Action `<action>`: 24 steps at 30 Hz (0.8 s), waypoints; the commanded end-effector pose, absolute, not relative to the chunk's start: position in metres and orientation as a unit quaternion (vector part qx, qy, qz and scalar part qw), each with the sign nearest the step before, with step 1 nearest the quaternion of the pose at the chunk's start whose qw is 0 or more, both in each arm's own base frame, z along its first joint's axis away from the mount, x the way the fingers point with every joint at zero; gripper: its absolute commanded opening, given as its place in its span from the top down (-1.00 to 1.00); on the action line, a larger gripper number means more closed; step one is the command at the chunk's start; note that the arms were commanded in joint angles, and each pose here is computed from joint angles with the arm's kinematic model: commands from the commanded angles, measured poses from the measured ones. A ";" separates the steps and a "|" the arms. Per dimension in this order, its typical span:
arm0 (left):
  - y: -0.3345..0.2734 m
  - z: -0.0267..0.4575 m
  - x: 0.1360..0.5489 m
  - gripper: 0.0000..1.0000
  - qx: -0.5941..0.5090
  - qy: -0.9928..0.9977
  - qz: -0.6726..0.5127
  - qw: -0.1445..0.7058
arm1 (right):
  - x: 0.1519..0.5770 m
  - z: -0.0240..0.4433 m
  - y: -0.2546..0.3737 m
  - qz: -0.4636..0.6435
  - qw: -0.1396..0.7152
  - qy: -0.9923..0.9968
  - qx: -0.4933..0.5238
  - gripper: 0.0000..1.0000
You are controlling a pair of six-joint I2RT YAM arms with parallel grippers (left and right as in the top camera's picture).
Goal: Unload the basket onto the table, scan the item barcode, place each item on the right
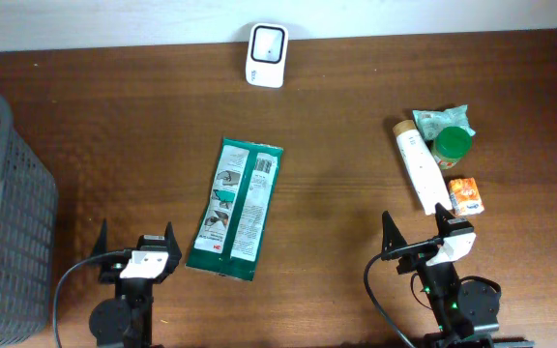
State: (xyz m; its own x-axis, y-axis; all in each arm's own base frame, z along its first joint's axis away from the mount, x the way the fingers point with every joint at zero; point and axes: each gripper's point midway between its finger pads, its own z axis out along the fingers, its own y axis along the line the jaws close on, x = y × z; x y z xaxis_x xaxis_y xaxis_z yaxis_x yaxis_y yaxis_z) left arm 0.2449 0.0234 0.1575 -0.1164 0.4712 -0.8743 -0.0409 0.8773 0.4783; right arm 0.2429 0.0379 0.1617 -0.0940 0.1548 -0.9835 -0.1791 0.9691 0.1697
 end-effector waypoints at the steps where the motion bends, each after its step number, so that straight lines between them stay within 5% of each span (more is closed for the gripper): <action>1: 0.023 0.155 0.245 -0.99 0.154 0.720 0.199 0.647 | 0.243 0.158 0.037 0.125 0.670 0.731 -0.003 -0.97; 24: 0.023 0.155 0.245 -0.99 0.154 0.720 0.199 0.647 | 0.243 0.158 0.037 0.125 0.670 0.731 -0.003 -0.97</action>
State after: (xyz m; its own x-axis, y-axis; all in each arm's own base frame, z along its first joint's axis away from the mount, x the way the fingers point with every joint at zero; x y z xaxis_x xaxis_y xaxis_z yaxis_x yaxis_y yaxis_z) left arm 0.2449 0.0233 0.1575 -0.1163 0.4713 -0.8743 -0.0406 0.8773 0.4783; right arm 0.2429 0.0378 0.1617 -0.0939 0.1549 -0.9835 -0.1787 0.9692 0.1697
